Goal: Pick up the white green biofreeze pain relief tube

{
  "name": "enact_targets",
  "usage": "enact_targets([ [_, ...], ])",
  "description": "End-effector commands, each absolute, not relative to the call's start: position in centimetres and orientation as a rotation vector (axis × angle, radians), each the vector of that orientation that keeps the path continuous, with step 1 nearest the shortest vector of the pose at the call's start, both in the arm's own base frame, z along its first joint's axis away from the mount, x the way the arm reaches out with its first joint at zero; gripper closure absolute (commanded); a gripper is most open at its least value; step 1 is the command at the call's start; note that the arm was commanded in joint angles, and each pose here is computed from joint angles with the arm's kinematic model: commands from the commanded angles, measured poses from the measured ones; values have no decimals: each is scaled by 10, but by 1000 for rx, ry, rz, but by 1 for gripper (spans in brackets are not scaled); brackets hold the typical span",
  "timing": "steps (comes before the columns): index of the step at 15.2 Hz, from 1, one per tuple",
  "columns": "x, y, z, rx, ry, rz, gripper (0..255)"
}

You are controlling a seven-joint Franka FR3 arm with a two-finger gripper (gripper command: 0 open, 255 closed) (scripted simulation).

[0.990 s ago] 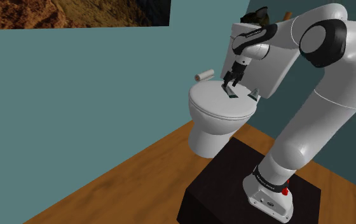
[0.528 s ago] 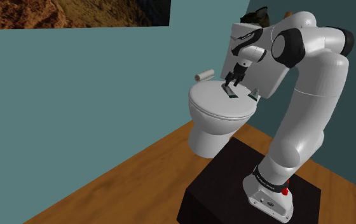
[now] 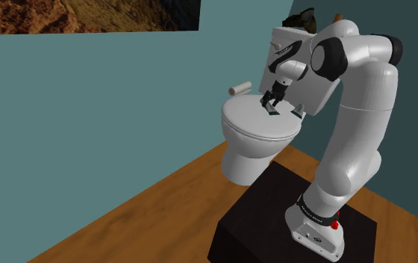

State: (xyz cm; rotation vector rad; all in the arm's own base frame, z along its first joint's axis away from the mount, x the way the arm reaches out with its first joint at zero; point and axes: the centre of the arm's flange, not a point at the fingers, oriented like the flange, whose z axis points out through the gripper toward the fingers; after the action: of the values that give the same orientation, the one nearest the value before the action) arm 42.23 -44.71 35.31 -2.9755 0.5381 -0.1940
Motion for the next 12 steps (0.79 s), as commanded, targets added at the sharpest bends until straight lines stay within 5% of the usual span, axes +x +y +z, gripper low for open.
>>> enact_targets([
  [1, 423, -447, 350, -2976, 538, -195, 0],
  [2, 424, -447, 351, -2976, 538, -195, 255],
  [12, 423, -447, 356, -2976, 538, -195, 255],
])
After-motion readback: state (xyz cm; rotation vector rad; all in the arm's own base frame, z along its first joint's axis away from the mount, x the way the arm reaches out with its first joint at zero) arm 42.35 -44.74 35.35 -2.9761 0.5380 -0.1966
